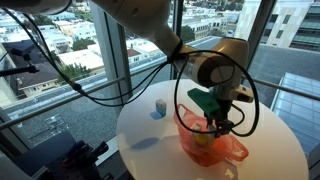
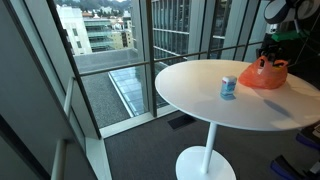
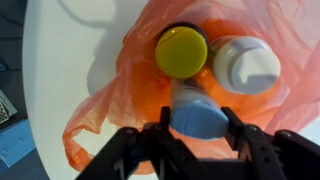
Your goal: Remove the white bottle from the plastic bag and put it on the table.
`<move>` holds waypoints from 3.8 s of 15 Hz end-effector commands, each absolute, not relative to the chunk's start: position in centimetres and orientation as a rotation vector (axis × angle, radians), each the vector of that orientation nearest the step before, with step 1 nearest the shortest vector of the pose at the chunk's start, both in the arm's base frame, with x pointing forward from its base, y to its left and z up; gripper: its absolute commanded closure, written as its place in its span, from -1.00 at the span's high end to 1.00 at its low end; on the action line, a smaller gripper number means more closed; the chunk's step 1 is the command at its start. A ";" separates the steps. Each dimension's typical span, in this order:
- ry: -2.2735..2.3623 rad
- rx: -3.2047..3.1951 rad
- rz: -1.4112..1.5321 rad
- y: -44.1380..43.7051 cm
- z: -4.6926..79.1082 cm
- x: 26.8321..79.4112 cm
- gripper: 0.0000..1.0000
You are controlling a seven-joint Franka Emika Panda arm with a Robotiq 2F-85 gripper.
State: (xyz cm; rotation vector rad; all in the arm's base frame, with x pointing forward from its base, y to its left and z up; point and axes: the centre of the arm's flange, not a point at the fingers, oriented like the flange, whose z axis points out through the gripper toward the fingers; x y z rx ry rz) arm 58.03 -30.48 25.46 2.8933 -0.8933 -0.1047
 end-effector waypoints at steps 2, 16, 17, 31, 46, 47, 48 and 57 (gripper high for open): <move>-0.926 2.856 -0.064 -29.1 30.3 58.6 -0.44; -0.708 2.853 0.043 -19.2 42.0 59.9 -0.44; -0.682 2.862 0.059 -18.4 42.4 60.2 -0.44; -0.403 3.000 0.001 -11.2 38.6 61.8 -0.44; -0.484 3.010 -0.124 -14.2 26.8 61.3 -0.44; -0.479 3.009 -0.128 -14.0 26.4 61.4 -0.44; -0.474 3.010 -0.129 -13.8 26.1 61.5 -0.44; -0.427 3.010 -0.124 -12.0 25.0 61.7 -0.44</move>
